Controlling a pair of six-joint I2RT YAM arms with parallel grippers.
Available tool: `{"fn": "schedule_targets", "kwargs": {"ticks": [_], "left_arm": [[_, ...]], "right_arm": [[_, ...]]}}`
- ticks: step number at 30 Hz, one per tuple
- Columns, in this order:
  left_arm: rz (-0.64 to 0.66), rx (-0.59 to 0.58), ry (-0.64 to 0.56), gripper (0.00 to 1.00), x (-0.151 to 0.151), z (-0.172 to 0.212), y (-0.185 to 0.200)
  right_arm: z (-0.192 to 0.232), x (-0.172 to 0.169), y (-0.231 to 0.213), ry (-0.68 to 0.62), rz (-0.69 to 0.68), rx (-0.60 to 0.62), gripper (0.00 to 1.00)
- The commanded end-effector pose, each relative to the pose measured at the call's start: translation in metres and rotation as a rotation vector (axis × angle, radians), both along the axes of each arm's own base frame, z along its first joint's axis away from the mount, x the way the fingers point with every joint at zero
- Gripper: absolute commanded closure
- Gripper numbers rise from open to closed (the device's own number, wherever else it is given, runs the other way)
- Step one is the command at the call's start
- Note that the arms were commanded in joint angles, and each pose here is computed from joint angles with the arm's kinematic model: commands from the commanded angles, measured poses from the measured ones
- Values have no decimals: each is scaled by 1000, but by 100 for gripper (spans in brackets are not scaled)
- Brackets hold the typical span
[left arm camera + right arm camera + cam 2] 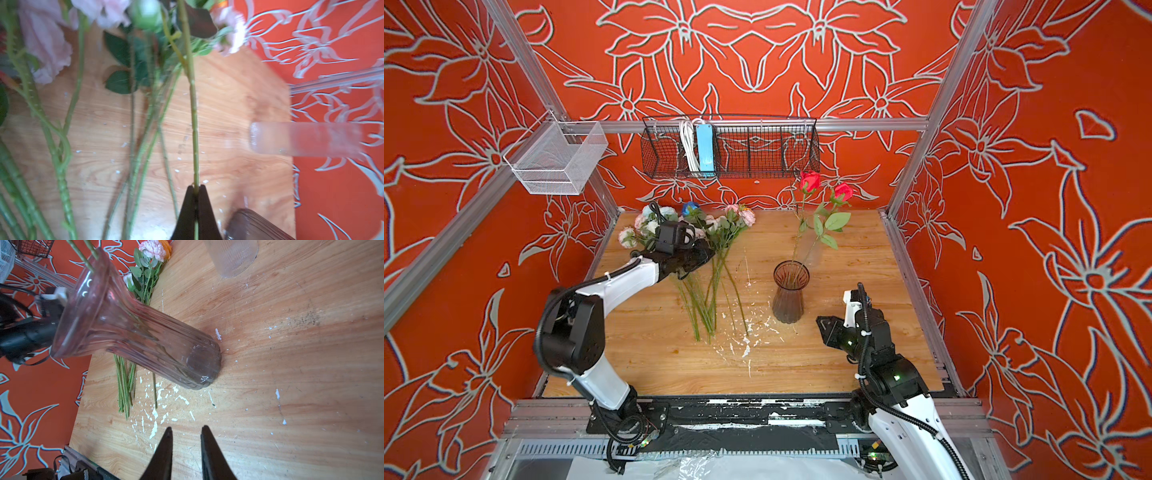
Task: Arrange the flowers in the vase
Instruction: 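Lift the blue rose out of the bunch with left gripper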
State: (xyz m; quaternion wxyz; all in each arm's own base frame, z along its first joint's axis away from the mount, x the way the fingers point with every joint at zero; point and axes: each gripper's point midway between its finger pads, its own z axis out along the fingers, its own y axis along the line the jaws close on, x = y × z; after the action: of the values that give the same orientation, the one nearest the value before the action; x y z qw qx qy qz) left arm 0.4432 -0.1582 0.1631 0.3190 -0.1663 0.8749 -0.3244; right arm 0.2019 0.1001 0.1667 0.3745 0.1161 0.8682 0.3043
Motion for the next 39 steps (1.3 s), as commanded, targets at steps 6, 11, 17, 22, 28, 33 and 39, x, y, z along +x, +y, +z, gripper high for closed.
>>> {"fn": "schedule_targets", "kwargs": {"ticks": [6,11,17,22,28,33,39], "left_arm": [[-37,-84,-131,100,-54,50,-12],[-155,-66,-335,100,-97,111,-29],[-233,-77,-573,100,-146,183,-36],[-349,-20,-683,100,-161,224,-55],[-497,109,-688,100,-151,213,-102],[-553,102,-676,100,-155,198,-118],[-583,50,-740,100,-171,195,-123]], "right_arm": [[45,-10,9,-63,64,57,74],[78,-19,17,-127,128,86,71],[133,-28,26,-237,198,141,67],[191,-25,43,-367,297,200,72],[247,-2,63,-435,369,233,71],[282,12,90,-460,448,196,63],[277,32,143,-433,538,142,56]]}}
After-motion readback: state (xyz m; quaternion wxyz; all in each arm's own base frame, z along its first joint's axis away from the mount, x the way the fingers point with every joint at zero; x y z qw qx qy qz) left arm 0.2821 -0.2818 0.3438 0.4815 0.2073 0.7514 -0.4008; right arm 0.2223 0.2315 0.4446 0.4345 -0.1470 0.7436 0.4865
